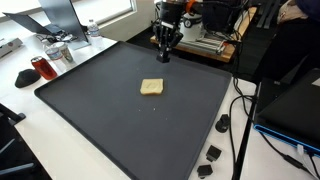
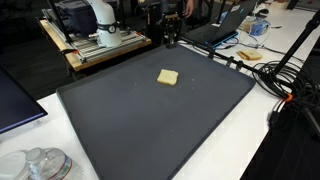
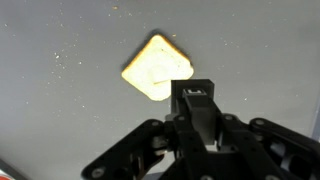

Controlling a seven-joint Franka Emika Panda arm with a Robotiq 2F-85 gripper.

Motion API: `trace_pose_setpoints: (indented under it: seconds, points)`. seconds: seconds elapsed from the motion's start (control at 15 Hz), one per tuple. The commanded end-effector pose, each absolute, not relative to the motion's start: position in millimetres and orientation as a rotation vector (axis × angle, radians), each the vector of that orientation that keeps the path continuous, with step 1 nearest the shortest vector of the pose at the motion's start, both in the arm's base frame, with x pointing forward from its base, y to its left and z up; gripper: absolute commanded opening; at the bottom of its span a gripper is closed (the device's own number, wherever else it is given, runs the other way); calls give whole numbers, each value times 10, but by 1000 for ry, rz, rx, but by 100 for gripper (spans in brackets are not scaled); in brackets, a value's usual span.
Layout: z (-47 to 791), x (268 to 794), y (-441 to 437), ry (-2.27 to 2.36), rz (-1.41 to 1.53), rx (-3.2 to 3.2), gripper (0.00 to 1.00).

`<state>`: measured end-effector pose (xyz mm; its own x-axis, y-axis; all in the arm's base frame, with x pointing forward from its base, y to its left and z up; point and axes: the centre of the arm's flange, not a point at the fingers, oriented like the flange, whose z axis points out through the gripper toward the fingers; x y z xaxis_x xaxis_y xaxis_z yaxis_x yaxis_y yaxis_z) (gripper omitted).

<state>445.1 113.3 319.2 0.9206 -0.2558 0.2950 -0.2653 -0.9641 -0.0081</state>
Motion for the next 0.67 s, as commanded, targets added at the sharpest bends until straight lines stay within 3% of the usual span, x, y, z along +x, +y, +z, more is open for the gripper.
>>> trace_pose_setpoints:
  seconds: [0.0,0.2,0.27,0.6]
  points:
    - [3191,4448,1140,-412,461,3048,21]
    - [3171,4458,1045,-437,452,3043,21]
    - [3091,4523,1007,-452,460,3030,5]
    - [2785,4601,1010,-353,573,3036,5]
